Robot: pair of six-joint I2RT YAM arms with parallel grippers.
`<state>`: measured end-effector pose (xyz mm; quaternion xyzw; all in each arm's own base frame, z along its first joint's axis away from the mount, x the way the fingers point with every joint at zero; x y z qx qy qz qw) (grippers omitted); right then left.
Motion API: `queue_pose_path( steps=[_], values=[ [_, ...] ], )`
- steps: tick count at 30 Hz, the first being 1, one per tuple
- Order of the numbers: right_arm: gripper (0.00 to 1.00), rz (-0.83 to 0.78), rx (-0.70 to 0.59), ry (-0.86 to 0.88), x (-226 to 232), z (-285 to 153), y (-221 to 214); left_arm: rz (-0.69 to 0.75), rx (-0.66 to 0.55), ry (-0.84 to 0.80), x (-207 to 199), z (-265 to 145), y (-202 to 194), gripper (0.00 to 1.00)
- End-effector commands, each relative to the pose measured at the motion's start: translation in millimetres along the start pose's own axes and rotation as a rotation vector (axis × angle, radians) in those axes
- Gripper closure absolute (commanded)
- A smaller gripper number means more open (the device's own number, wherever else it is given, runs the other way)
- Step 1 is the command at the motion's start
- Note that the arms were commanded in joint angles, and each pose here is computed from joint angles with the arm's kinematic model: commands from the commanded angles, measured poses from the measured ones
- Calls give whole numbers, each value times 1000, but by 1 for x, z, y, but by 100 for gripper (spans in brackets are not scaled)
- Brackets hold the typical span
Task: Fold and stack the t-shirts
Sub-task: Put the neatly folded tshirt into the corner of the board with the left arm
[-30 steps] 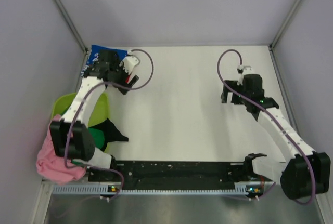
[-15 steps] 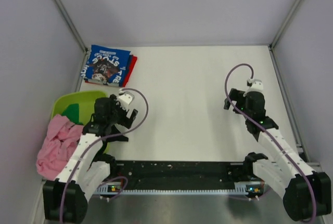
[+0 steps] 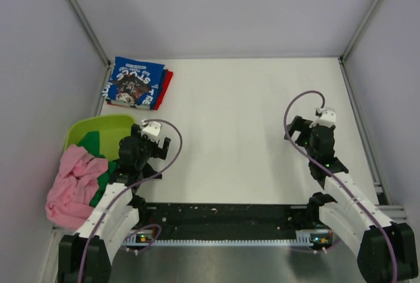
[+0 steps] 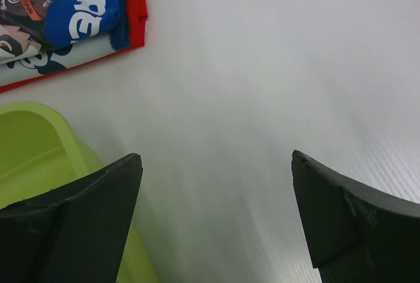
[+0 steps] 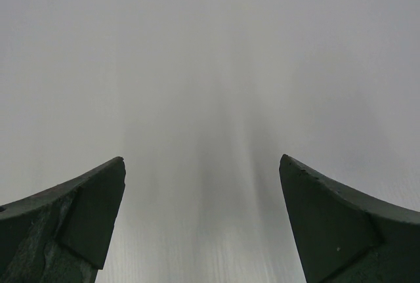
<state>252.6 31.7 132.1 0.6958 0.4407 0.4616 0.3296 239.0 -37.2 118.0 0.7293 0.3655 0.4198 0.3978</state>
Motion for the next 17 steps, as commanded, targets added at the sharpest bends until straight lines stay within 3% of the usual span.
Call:
queue_pose_path(
  steps=[1,17],
  values=[
    [1,21,-129,31,7,0,25,-31,-57,51,7,3,11,1],
    [1,52,-162,-18,0,-1,27,-43,15,107,16,7,4,1]
  ],
)
Point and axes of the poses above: each gripper's point midway between its finger pads, its own z axis out along the fingers, its own x axis along the line the jaws close on, y = z × x, the point moved 5 cm from there along -z, back along the fingers, and after that the axes turned 8 degrees about z, right-handed, at the moved point
